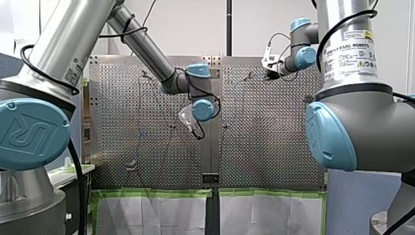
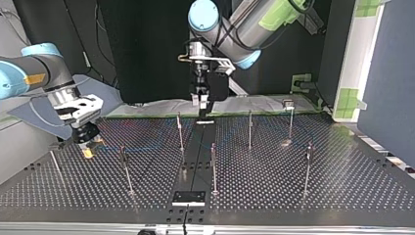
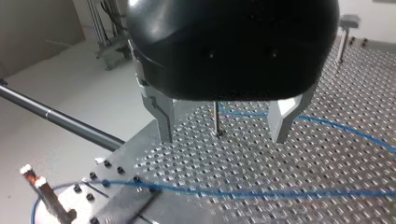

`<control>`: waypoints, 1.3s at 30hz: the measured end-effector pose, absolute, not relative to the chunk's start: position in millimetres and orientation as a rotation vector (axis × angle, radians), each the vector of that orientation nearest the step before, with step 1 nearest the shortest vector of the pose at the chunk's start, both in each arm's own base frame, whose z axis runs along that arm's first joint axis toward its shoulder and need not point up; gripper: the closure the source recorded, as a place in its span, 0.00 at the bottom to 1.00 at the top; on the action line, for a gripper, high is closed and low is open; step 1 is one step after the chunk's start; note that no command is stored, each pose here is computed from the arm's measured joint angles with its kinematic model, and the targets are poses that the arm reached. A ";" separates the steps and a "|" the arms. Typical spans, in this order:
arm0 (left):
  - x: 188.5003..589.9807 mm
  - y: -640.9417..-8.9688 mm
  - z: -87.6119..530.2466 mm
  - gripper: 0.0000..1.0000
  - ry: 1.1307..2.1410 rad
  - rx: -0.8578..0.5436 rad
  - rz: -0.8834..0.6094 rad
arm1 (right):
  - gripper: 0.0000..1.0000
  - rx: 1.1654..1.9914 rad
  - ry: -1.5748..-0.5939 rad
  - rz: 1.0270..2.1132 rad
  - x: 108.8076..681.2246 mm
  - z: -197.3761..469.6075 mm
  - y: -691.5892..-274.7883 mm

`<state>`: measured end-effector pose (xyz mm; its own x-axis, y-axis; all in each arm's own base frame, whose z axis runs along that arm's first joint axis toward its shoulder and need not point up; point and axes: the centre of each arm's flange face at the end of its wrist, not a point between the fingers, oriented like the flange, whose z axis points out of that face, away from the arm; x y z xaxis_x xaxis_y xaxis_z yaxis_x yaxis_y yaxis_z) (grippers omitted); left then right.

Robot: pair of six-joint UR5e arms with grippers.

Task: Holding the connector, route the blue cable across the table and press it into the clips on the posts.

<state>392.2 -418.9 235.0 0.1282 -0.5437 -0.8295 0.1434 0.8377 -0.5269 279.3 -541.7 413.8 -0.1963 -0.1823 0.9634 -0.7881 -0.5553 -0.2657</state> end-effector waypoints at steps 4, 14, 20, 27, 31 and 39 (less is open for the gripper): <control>387.5 -412.1 211.5 0.02 1.376 -0.351 -0.501 | 1.00 1.622 -1.130 1.801 279.3 413.7 -541.7; 379.8 -381.7 162.7 0.02 1.401 -0.364 -0.452 | 1.00 1.625 -1.132 1.801 279.4 412.8 -541.3; 384.0 -352.1 148.8 0.02 1.389 -0.398 -0.409 | 1.00 1.626 -1.132 1.801 279.4 412.5 -541.1; 380.1 -323.7 133.3 0.02 1.378 -0.426 -0.374 | 1.00 1.626 -1.132 1.800 279.3 412.4 -541.1; 369.4 -315.7 124.4 0.02 1.388 -0.427 -0.365 | 1.00 1.626 -1.131 1.801 279.7 412.4 -540.9; 344.3 -292.6 102.2 0.02 1.453 -0.414 -0.306 | 1.00 1.627 -1.131 1.801 279.7 412.3 -540.9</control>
<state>344.3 -292.6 102.2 0.0995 -0.4443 -0.8903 -0.0475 0.8916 -0.4503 279.7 -540.9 412.3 -0.1947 -0.1853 0.9632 -0.7870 -0.5566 -0.2661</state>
